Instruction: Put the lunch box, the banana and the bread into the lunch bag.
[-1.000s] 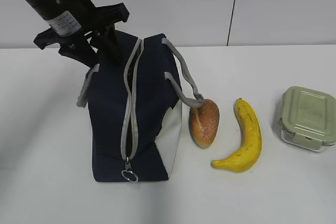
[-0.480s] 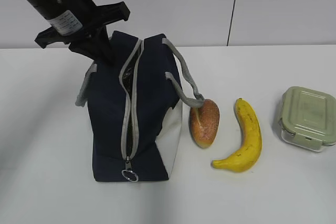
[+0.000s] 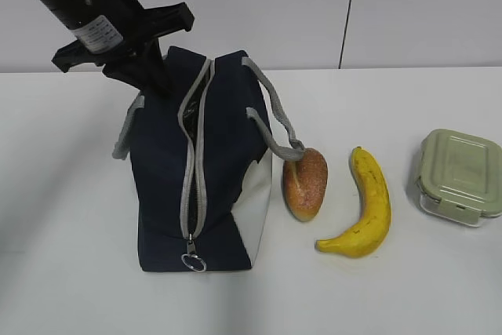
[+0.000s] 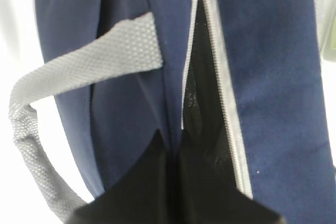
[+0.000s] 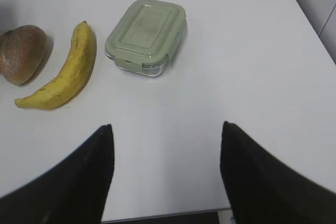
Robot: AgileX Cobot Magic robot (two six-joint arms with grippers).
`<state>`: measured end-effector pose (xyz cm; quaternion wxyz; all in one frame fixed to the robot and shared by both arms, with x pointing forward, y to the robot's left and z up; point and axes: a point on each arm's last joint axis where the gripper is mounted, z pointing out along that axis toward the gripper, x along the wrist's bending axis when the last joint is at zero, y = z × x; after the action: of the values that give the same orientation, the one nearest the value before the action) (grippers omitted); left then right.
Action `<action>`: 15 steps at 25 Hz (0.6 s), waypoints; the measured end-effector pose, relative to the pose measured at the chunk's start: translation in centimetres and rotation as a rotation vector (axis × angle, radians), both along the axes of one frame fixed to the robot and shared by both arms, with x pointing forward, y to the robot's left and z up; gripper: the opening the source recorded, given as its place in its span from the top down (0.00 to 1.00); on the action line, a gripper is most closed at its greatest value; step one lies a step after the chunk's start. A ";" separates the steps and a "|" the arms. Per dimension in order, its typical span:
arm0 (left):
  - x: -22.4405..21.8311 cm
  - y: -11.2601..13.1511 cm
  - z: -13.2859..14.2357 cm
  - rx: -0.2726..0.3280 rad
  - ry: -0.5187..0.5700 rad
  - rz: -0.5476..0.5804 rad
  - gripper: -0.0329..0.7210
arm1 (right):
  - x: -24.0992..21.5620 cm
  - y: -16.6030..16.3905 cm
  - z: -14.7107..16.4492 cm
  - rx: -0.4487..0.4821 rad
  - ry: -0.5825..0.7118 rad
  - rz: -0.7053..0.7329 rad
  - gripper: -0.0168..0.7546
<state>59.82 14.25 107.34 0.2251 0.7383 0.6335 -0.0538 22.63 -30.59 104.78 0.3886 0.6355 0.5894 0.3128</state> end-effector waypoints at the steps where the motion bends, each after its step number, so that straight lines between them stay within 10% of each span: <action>1: 0.0 0.0 0.0 0.000 0.000 0.000 0.96 | 0.0 0.0 0.0 0.000 0.000 0.000 0.37; 15: 0.0 0.0 0.0 0.002 0.005 -0.002 0.96 | 0.0 0.0 0.0 0.000 0.000 0.000 0.37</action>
<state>59.77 14.26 107.33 0.2229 0.7390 0.6334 -0.0554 22.63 -30.59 104.78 0.3886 0.6355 0.5894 0.3128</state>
